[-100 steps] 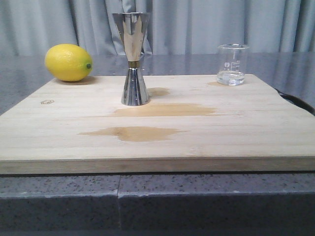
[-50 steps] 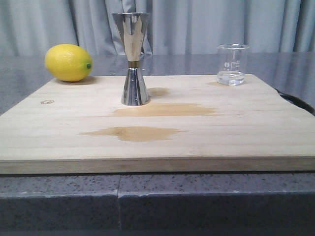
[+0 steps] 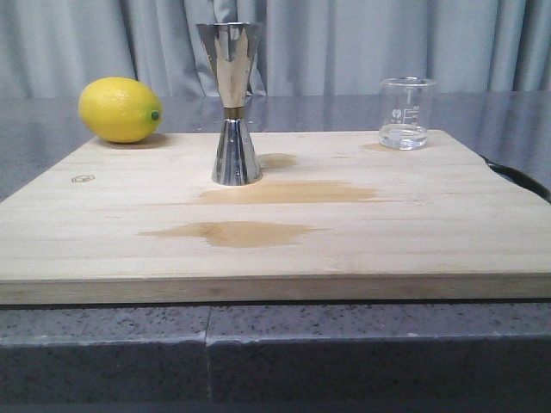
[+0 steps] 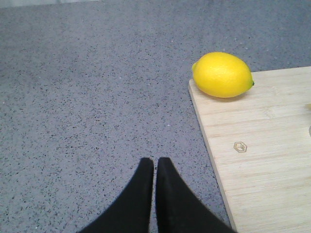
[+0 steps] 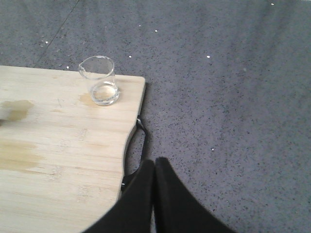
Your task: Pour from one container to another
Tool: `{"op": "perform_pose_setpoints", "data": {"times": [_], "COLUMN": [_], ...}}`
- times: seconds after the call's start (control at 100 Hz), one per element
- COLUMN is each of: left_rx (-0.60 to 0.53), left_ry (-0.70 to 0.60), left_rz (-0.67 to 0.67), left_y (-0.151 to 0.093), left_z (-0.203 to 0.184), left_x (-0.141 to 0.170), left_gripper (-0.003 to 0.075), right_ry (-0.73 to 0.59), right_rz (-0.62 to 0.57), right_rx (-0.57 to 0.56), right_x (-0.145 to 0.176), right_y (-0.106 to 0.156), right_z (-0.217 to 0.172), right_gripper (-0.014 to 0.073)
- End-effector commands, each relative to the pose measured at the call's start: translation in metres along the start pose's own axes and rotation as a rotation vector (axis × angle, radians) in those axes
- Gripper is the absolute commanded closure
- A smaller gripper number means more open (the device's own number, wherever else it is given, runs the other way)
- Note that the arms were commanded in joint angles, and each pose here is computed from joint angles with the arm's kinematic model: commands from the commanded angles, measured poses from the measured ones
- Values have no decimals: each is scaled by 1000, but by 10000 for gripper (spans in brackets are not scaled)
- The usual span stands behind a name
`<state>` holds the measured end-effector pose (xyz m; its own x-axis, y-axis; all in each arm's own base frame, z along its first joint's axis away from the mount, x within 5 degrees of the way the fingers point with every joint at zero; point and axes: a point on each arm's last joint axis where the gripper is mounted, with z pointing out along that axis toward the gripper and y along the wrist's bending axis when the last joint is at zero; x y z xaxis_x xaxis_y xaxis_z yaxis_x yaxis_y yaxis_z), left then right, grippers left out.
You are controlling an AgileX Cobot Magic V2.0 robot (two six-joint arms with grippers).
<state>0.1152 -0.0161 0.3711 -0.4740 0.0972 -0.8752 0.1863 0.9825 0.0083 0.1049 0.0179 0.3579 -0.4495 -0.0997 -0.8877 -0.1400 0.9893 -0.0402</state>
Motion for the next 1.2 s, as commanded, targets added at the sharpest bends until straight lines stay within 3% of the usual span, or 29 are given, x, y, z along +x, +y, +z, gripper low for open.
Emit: {"op": "perform_pose_setpoints", "data": {"times": [0.0, 0.12, 0.34, 0.48, 0.87, 1.19], "left_rx": [8, -31, -149, -178, -204, -185], "left_ry": [-110, -171, -473, -591, -642, -624], "left_rz": [-18, -1, 13, 14, 23, -31], "left_y": [-2, -1, 2, 1, 3, 3], "left_z": [-7, -12, -18, -11, 18, 21], "left_x": [-9, 13, 77, 116, 166, 169], "left_gripper": [739, 739, 739, 739, 739, 739], "right_ry": [-95, -95, -95, -95, -93, -93], "right_rz": [-12, -12, -12, -12, -12, -12], "right_rx": [1, 1, 1, 1, 2, 2], "right_x": [-13, -13, -13, -13, -13, -13], "right_y": [-1, -1, -1, -1, -1, -1], "right_z": [-4, -4, -4, -4, -4, -4], "right_gripper": [666, 666, 666, 666, 666, 666]}}
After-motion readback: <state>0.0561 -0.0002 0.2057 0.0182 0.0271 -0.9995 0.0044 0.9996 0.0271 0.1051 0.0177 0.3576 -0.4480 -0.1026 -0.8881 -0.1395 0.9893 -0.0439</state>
